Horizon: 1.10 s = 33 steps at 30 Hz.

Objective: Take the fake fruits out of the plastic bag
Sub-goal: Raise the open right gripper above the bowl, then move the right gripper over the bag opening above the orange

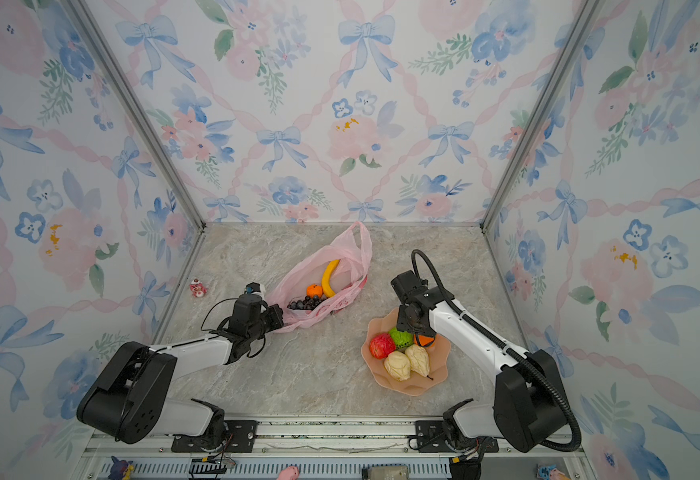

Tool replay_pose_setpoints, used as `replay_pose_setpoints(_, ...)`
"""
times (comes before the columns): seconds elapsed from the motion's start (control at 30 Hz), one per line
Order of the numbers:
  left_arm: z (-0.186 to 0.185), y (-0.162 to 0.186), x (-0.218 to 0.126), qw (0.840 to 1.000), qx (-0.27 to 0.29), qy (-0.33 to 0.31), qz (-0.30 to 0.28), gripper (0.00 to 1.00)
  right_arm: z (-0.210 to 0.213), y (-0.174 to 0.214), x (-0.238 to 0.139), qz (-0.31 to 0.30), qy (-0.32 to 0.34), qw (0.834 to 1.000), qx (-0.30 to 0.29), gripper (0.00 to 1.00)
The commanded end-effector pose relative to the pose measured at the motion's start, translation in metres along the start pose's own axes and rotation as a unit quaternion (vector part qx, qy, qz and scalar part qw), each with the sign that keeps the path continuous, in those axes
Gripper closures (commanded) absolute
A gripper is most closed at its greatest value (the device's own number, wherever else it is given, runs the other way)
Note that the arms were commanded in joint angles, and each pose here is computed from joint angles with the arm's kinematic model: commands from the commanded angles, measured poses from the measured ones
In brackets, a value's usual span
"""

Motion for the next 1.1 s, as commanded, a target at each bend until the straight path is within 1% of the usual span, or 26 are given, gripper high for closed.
replay_pose_setpoints(0.0,0.000,-0.003,0.003,1.000,0.005,0.003,-0.001,1.00,-0.004,0.005,0.003,0.002,0.016,1.000,0.001,0.42)
replay_pose_setpoints(0.23,-0.002,-0.003,0.003,1.000,0.007,0.009,0.001,1.00,0.002,-0.012,-0.017,-0.029,0.010,0.999,-0.011,0.37)
replay_pose_setpoints(0.3,-0.003,-0.004,0.004,1.000,0.006,0.013,0.002,1.00,0.011,-0.018,-0.026,-0.042,-0.007,0.999,-0.033,0.37)
replay_pose_setpoints(0.4,-0.006,-0.006,0.004,1.000,0.010,0.018,0.001,1.00,0.036,-0.026,-0.040,-0.059,-0.049,0.995,-0.059,0.37)
replay_pose_setpoints(0.57,-0.017,-0.010,0.002,0.999,0.025,0.029,-0.007,1.00,0.096,-0.031,-0.058,-0.069,-0.113,0.984,-0.116,0.39)
replay_pose_setpoints(0.67,-0.025,-0.007,0.003,0.999,0.036,0.033,-0.004,1.00,0.133,-0.029,-0.059,-0.065,-0.147,0.976,-0.145,0.40)
replay_pose_setpoints(0.8,-0.033,-0.002,0.006,0.998,0.050,0.036,0.003,1.00,0.183,-0.026,-0.053,-0.038,-0.197,0.965,-0.171,0.42)
replay_pose_setpoints(0.93,-0.036,0.000,0.006,0.998,0.054,0.039,0.008,1.00,0.219,-0.026,-0.040,-0.023,-0.221,0.957,-0.188,0.41)
replay_pose_setpoints(1.07,-0.048,0.006,0.010,0.997,0.061,0.051,0.019,1.00,0.241,-0.026,-0.018,-0.001,-0.227,0.954,-0.194,0.41)
Point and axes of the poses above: each gripper's point midway between its finger pads, its own x axis out along the fingers, its own z axis along the line the jaws close on, y = z × x, the point moved 4 cm from there along -x, back along the fingers, and after that the axes turned 12 degrees about x, right-handed, at the moved point
